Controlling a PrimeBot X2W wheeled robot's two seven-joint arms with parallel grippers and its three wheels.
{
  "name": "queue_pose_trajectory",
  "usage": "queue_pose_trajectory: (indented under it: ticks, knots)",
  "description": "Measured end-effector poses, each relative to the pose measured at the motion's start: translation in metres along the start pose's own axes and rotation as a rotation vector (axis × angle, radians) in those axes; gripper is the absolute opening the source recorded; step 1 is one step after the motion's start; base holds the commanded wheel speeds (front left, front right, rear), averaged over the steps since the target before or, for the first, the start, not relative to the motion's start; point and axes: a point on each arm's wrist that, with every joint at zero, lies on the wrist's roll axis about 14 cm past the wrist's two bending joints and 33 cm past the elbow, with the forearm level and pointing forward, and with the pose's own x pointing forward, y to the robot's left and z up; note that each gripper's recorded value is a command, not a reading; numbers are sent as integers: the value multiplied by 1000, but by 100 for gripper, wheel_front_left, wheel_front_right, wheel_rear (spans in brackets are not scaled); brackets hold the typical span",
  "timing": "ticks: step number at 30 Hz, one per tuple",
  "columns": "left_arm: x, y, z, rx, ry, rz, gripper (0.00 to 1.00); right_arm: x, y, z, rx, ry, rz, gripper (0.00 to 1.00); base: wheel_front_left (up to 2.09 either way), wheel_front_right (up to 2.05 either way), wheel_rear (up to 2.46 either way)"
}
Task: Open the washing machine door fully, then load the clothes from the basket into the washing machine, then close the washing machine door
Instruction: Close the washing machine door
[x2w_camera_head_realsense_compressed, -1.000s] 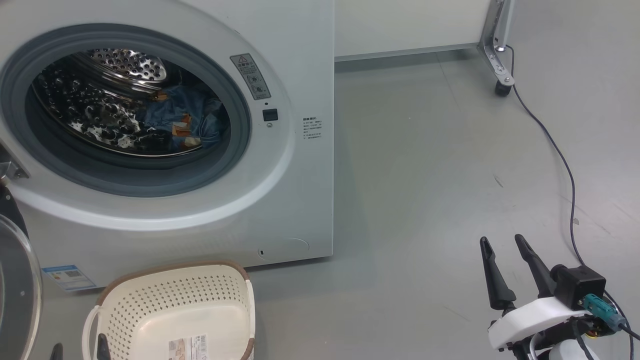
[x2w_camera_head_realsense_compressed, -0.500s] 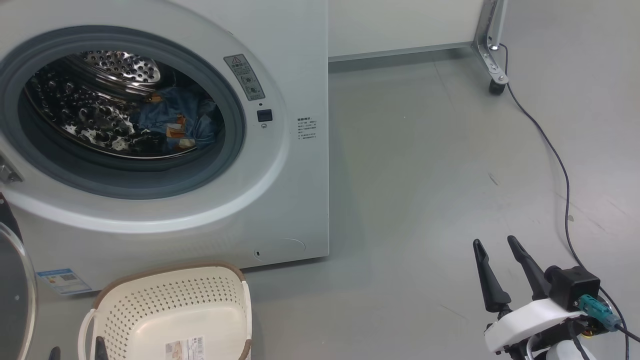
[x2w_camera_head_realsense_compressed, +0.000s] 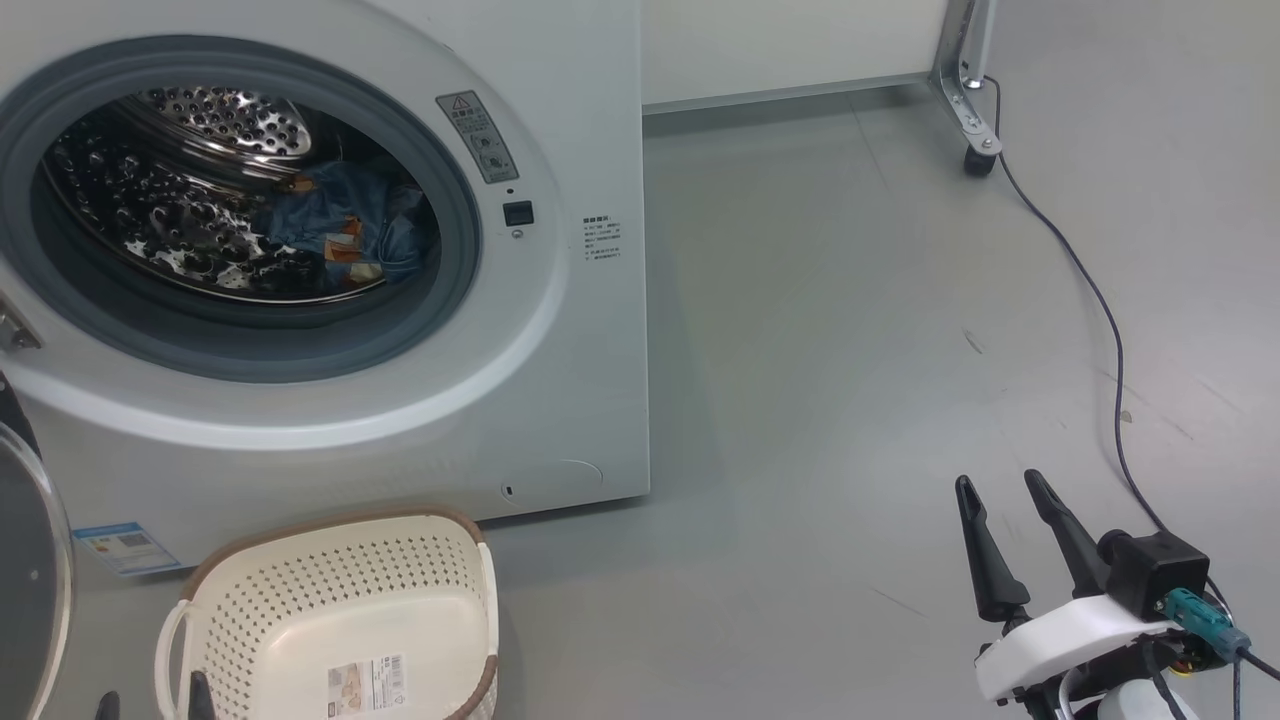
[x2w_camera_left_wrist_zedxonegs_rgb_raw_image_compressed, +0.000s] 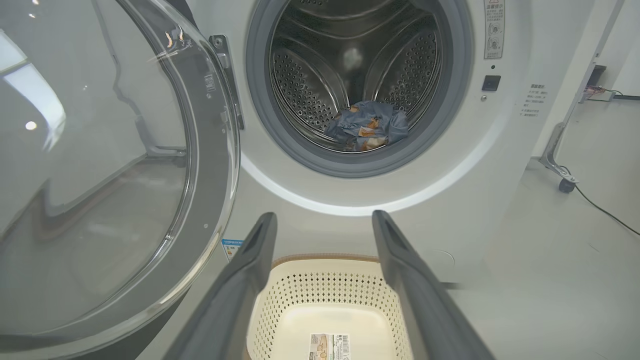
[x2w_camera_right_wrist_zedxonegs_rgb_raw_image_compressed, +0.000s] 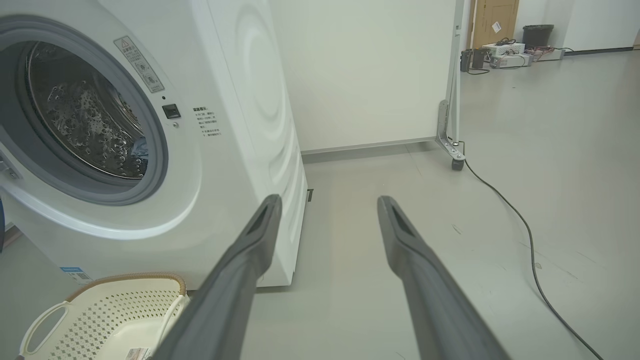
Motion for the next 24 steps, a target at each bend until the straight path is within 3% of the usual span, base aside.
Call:
queue_pose_trajectory:
  ticks: [24]
  knots:
    - [-2, 7, 9, -7, -29, 19, 100, 0, 2, 0, 0, 0, 6, 100, -74, 74, 0]
